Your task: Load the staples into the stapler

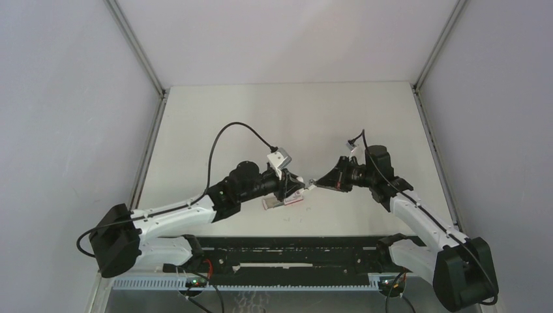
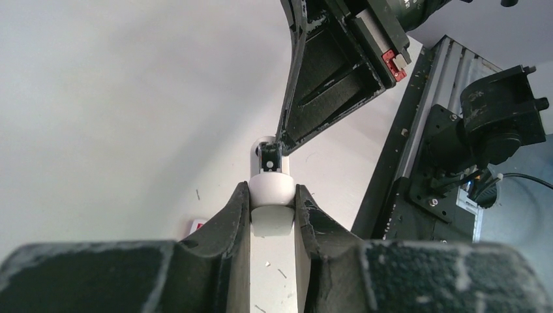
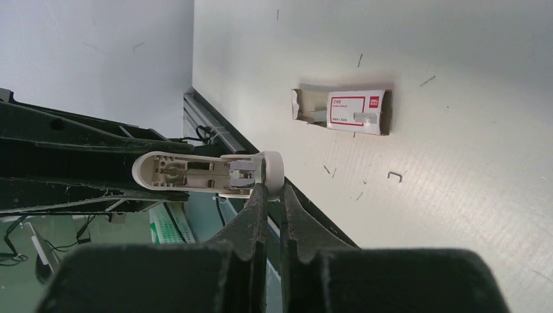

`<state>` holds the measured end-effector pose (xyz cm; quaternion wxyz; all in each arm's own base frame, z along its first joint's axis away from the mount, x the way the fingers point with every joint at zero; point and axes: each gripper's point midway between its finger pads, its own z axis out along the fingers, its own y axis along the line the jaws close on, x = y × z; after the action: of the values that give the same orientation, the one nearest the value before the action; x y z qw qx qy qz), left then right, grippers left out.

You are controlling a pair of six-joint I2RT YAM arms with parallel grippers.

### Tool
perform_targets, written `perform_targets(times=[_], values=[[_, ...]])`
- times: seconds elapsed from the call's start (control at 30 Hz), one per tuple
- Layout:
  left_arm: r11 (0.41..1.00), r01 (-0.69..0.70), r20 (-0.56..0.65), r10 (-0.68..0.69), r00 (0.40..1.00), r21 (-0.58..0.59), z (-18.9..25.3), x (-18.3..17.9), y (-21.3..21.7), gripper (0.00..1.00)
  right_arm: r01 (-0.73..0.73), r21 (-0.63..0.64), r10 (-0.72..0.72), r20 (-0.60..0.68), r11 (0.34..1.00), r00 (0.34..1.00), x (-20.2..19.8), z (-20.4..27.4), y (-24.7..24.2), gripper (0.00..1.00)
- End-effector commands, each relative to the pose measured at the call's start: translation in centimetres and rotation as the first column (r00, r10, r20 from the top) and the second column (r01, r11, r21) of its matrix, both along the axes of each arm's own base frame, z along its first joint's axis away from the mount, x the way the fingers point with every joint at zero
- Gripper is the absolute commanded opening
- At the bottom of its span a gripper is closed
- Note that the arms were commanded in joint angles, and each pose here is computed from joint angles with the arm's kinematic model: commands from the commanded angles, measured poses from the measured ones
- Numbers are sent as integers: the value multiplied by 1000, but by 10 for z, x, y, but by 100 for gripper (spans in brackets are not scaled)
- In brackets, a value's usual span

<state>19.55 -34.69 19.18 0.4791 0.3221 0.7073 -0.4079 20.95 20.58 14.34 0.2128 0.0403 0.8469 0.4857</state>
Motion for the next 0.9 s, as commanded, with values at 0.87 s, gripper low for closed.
perform_targets(times=[0.87], values=[[885, -404, 202, 450, 870, -234, 15, 92, 78, 0, 125, -79, -117, 98, 989, 988, 33, -27, -20, 15]])
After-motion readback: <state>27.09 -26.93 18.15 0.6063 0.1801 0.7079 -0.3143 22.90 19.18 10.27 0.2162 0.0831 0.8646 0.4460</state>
